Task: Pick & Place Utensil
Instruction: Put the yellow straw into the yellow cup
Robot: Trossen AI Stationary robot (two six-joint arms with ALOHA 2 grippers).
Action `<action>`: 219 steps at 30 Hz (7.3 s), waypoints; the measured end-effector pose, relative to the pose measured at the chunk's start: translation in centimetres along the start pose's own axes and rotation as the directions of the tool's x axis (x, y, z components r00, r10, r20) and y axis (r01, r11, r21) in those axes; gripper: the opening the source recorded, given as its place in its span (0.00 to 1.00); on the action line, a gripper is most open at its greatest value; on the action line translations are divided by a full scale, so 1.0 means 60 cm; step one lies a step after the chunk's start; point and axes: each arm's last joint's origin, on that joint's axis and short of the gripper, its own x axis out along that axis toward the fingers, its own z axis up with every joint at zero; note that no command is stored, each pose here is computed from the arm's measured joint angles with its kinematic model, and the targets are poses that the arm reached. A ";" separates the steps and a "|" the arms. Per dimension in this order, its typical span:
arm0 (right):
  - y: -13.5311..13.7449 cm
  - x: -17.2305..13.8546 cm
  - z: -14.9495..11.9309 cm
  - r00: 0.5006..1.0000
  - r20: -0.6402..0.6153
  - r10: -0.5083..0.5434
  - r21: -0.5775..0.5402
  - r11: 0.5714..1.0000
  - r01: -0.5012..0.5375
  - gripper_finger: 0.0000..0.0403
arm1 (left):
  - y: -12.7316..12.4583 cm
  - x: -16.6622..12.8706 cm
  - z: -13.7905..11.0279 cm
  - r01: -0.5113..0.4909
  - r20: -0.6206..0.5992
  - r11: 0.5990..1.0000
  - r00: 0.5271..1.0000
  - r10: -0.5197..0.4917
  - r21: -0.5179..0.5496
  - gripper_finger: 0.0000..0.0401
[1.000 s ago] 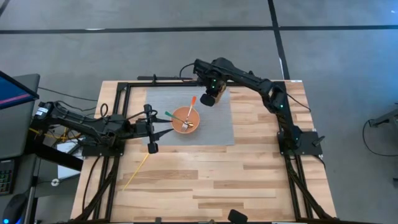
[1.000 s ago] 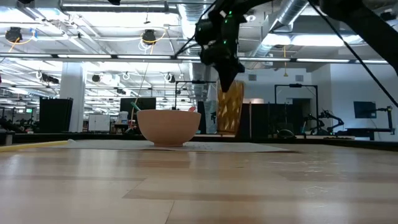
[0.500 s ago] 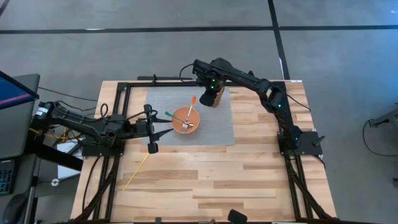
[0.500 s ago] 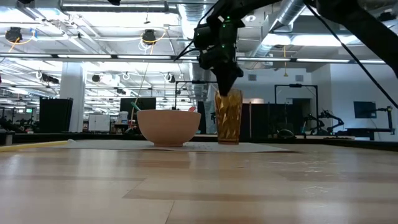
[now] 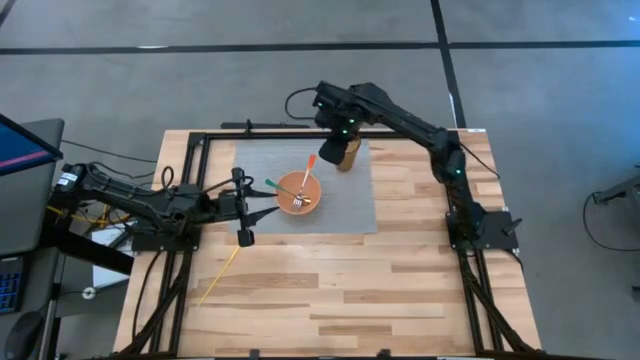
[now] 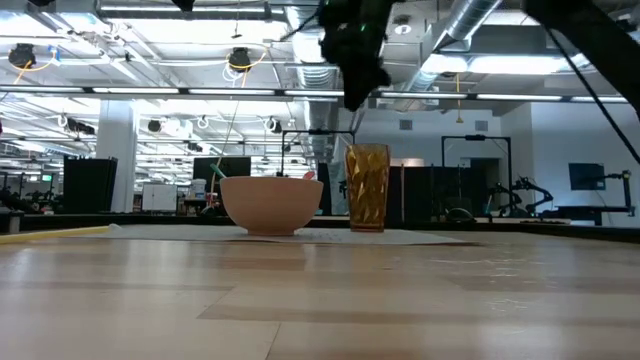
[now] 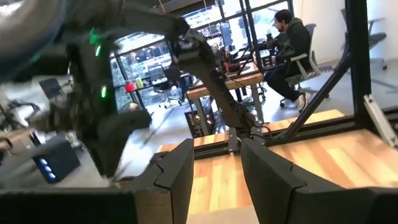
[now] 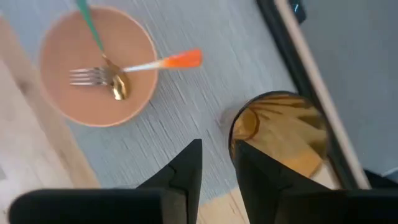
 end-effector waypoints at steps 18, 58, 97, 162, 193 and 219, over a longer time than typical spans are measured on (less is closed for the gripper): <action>0.170 -0.207 -0.155 0.923 0.290 0.255 -0.406 0.906 -0.123 0.22 | -0.038 -0.056 -0.113 -0.281 -0.682 0.812 0.708 -0.184 -0.511 0.34; 0.130 0.083 -0.382 0.762 0.558 0.328 -0.142 0.943 -0.302 0.22 | -0.079 -0.088 -0.211 -0.580 -0.900 0.692 0.330 -0.284 -0.431 0.34; 0.136 0.082 -0.357 0.680 0.664 0.312 -0.177 0.949 -0.262 0.22 | -0.039 -0.011 -0.031 0.057 0.033 0.928 0.998 -0.048 -0.369 0.02; 0.301 0.184 -0.110 0.346 0.782 0.519 -0.500 0.853 -0.149 0.01 | -0.028 0.004 -0.023 -0.002 0.127 0.970 0.991 0.034 -0.242 0.03; 0.301 0.184 -0.110 0.349 0.781 0.519 -0.500 0.853 -0.150 0.00 | -0.028 0.003 -0.023 0.000 0.127 0.970 0.991 0.032 -0.244 0.23; 0.193 -0.012 -0.148 0.405 0.825 0.394 -0.434 0.901 0.008 0.01 | -0.029 0.003 -0.024 0.000 0.124 0.970 0.992 0.031 -0.243 0.36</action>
